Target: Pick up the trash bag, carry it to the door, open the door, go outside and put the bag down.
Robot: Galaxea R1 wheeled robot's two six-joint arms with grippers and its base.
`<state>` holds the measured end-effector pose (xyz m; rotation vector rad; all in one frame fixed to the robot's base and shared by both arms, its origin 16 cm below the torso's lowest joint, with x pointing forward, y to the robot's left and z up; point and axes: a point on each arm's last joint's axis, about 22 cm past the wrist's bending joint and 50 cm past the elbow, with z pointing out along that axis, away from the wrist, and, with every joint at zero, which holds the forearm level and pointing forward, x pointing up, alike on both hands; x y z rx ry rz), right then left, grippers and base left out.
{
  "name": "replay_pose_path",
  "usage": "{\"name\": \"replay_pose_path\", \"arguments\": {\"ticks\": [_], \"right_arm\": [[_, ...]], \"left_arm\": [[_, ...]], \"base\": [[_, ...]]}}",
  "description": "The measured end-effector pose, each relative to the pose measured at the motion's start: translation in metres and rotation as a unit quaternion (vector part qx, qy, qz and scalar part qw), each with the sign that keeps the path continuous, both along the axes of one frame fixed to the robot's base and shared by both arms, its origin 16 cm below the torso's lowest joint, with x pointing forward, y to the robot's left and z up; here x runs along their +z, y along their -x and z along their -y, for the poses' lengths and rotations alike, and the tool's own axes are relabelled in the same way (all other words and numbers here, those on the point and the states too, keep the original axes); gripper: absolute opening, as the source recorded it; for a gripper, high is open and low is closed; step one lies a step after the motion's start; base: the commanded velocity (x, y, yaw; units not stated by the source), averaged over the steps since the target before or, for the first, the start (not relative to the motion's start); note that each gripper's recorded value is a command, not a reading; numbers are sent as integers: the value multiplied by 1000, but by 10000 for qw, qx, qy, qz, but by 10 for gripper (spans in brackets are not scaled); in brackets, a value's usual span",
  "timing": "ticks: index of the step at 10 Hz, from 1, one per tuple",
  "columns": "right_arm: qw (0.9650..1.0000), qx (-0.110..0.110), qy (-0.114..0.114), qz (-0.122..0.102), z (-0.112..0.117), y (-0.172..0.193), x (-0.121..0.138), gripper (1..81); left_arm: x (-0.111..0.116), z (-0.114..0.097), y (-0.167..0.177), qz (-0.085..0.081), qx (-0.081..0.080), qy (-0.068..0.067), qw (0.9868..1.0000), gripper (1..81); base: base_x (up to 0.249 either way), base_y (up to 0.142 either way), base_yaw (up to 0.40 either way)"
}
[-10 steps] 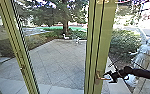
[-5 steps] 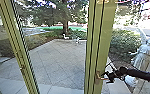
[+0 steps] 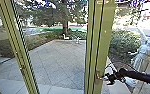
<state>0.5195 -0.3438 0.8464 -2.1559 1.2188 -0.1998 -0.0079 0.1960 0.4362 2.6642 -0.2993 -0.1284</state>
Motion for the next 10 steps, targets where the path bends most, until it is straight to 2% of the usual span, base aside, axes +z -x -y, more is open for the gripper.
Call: {"name": "replay_pose_path", "arguments": {"ticks": [2, 4, 5, 6, 9, 10], "right_arm": [[9997, -220, -75, -7, 1, 3, -15, 811], [9993, -334, -138, -23, -9, 10, -38, 811], [9987, -466, -215, 55, -14, 17, -57, 811], [9978, -578, -287, 182, -18, 17, -61, 811], [9909, -1090, -521, 597, -22, 14, -75, 811], [9892, -1183, -547, 665, -21, 13, -78, 811]], "left_arm": [[0, 0, 0, 7, 2, -4, 10000, 10], [-1, -3, -1, 16, 2, -41, 10000, 10], [-1, -4, -1, 23, 2, -57, 10000, 10], [-2, -4, 0, 19, 0, -58, 10000, 10], [-2, -5, 1, 17, 1, -74, 10000, 10], [-2, -5, 1, 18, -1, -74, 10000, 10]], "base": [[0, 0, 0], [0, 0, 0], [0, 0, 0], [0, 0, 0], [0, 0, 0], [0, 0, 0]]}}
